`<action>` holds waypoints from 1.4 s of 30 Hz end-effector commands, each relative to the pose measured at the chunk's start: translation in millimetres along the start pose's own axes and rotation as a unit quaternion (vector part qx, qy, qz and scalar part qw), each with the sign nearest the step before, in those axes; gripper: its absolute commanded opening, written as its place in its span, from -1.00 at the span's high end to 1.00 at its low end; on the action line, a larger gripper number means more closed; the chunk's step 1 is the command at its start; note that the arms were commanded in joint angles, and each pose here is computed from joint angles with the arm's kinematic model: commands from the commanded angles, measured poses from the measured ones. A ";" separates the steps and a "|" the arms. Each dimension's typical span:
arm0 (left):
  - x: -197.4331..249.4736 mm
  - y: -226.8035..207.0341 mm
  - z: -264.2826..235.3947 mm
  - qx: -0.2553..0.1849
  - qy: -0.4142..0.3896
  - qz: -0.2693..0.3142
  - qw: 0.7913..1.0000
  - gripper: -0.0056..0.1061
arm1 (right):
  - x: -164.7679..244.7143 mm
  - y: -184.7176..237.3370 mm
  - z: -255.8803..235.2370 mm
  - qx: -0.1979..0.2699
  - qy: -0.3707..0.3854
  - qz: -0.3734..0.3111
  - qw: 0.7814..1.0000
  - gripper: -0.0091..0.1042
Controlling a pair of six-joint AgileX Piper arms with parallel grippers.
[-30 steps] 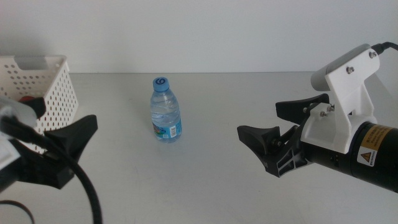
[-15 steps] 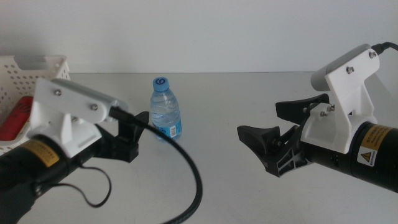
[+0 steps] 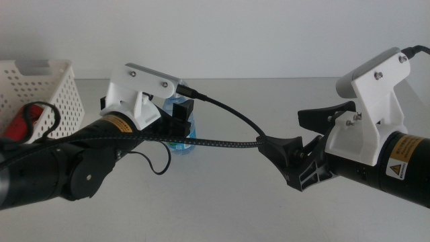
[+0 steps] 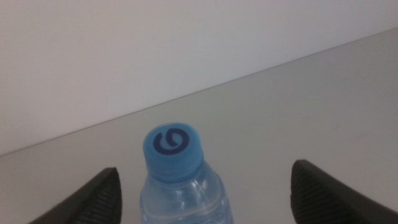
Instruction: Use arms to grab the bottles and put them into the dustbin to the left of the table.
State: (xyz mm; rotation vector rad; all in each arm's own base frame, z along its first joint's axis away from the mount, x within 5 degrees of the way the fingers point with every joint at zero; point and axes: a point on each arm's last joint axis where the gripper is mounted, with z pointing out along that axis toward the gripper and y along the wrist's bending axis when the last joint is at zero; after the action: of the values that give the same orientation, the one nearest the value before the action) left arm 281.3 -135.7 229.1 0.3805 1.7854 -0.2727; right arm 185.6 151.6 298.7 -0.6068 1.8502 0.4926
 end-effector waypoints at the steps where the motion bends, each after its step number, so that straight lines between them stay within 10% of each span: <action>1: -20.9 5.3 9.1 -0.008 -0.067 -0.006 0.998 -0.75 | -18.8 2.0 -6.8 -0.005 -0.058 -0.010 0.998 -0.41; 24: 49.9 25.2 87.2 0.033 -0.083 -0.072 0.993 -0.72 | -18.8 2.0 -6.8 -0.005 -0.058 -0.010 0.998 -0.41; 31: 42.5 16.9 84.1 0.075 -0.066 -0.023 0.995 0.15 | -18.8 2.0 -6.8 -0.005 -0.058 -0.010 0.998 -0.41; 37: 9.2 25.7 74.7 0.029 0.002 -0.026 0.999 0.93 | -18.8 2.0 -6.8 -0.005 -0.058 -0.010 0.998 -0.41; 42: -41.5 31.6 55.8 0.000 0.035 -0.015 0.999 0.93 | -18.8 2.0 -6.8 -0.005 -0.058 -0.010 0.998 -0.41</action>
State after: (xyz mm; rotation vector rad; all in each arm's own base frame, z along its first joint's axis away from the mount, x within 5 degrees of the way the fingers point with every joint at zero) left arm 351.2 -131.4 195.1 0.4303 2.0527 -0.2400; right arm 185.6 151.6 298.7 -0.6061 1.8505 0.4932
